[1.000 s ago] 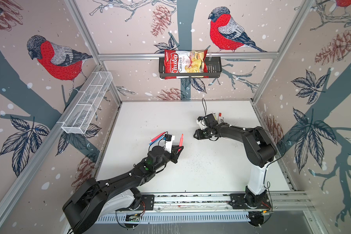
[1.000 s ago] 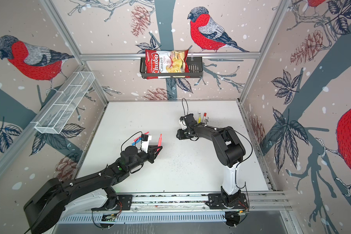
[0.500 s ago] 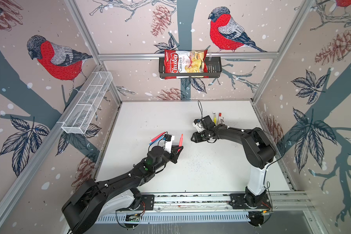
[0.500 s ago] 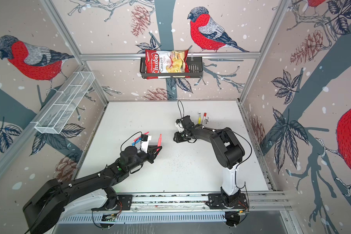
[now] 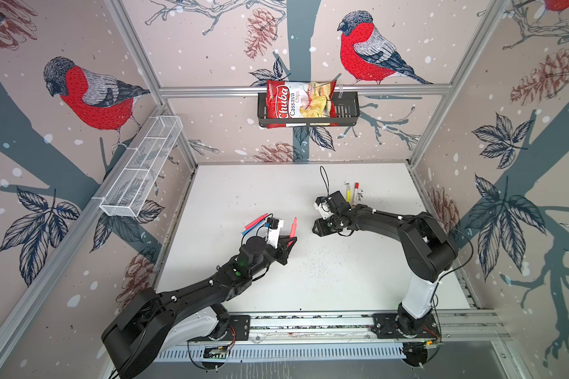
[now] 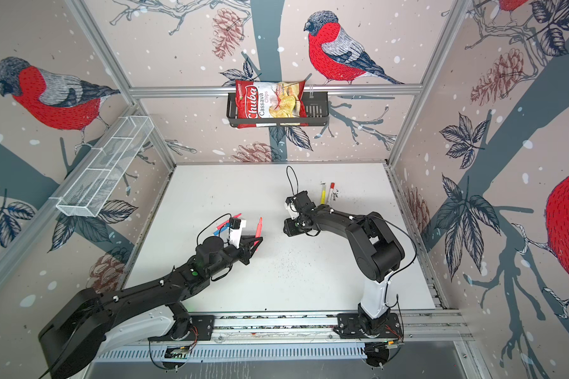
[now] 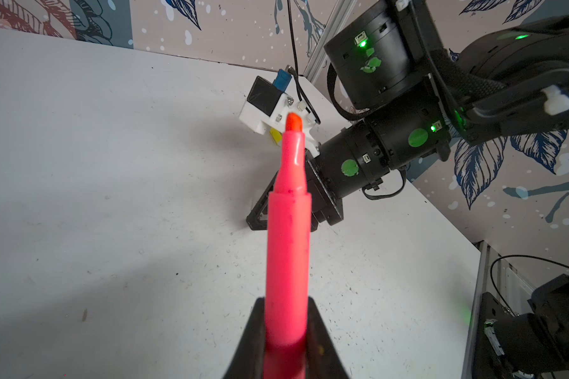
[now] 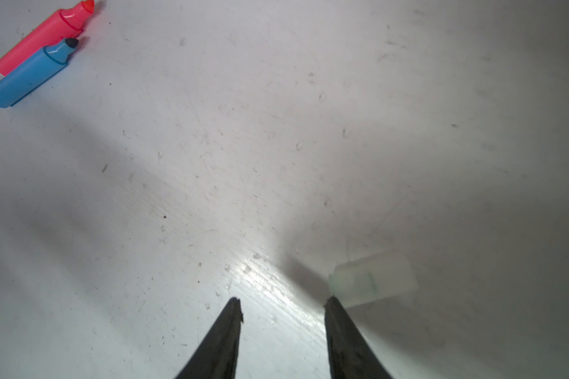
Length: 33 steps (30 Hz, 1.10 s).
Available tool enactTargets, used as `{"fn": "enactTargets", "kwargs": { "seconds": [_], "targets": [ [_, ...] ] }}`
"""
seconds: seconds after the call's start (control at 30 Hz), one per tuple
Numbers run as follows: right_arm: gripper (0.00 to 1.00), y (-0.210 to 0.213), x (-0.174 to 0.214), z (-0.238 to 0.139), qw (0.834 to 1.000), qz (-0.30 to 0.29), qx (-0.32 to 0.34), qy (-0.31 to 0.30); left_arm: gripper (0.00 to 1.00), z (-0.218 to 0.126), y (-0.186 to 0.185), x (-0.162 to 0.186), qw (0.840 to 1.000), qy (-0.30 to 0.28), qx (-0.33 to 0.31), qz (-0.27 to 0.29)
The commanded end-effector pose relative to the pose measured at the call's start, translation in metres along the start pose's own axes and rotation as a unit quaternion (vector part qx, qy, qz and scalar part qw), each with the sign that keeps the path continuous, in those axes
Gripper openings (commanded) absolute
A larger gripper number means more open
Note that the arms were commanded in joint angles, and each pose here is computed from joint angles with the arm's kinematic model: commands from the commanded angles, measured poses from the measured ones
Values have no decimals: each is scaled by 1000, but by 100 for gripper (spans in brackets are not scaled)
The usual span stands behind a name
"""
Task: Insert the pens into the pen caps
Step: 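Close the right gripper on the translucent cap and lift it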
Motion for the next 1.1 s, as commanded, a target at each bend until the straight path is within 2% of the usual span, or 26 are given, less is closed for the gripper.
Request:
{"fn": "enactTargets", "kwargs": {
  "seconds": [0.0,0.3,0.57,0.7,1.07],
  "targets": [
    [44,5,-3,-8,1000,-3,12,-17,0,-2,-1,-5,1000,-17,0,3],
    [44,10,-12,-12,999,0,12,-30,0,-3,0,-5,1000,-18,-2,5],
    [44,15,-23,7,999,-4,49,-16,0,-3,-1,-5,1000,-18,-1,5],
    [44,13,-21,12,996,-5,83,-12,0,-5,0,-4,1000,-19,-6,4],
    [44,9,-5,15,994,-11,105,6,0,-4,0,-3,1000,-19,-4,5]
  ]
}}
Point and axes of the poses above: each gripper's point midway between its finger pads, its own z axis out along the fingers, its own y axis along the line the jaws close on, x = y × z, the point moved 9 cm from there along -z, back along the fingers, and after that the axes turned 13 degrees about z, right-handed, at the moved point
